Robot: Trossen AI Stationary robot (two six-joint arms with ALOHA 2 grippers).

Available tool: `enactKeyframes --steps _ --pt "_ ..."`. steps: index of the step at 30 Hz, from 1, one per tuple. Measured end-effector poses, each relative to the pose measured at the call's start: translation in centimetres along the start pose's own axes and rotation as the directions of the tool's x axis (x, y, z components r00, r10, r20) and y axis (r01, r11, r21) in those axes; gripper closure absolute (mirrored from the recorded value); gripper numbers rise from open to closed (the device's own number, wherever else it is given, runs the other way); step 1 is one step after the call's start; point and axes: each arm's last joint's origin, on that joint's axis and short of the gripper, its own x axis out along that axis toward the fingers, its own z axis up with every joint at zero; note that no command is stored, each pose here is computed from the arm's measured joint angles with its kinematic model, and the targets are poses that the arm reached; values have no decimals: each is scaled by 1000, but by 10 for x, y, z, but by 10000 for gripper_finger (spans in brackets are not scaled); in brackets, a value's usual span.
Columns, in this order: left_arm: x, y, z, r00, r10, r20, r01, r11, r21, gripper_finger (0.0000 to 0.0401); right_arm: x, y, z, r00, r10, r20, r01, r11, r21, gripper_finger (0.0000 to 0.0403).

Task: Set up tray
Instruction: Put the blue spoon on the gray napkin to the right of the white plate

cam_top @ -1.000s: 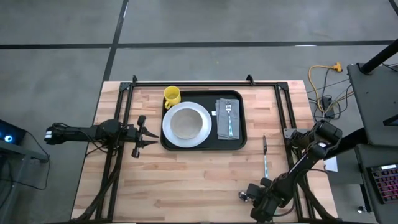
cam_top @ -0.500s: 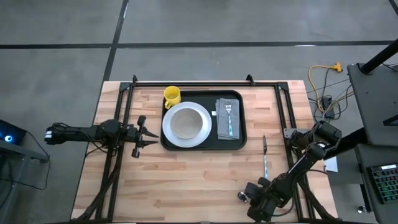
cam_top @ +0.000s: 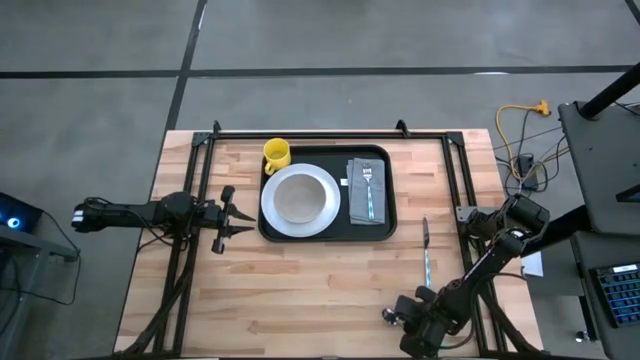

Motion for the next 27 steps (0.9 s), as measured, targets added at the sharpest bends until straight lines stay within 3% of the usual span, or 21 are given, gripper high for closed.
enactKeyframes --steps 13,27 --pt "0 0 0 1000 0 0 0 1000 0 318 -1 -1 -2 997 1 -83 -5 999 -48 338" --pt "0 0 0 1000 0 0 0 1000 0 318 -1 -1 -3 996 2 -91 -8 998 -56 340"
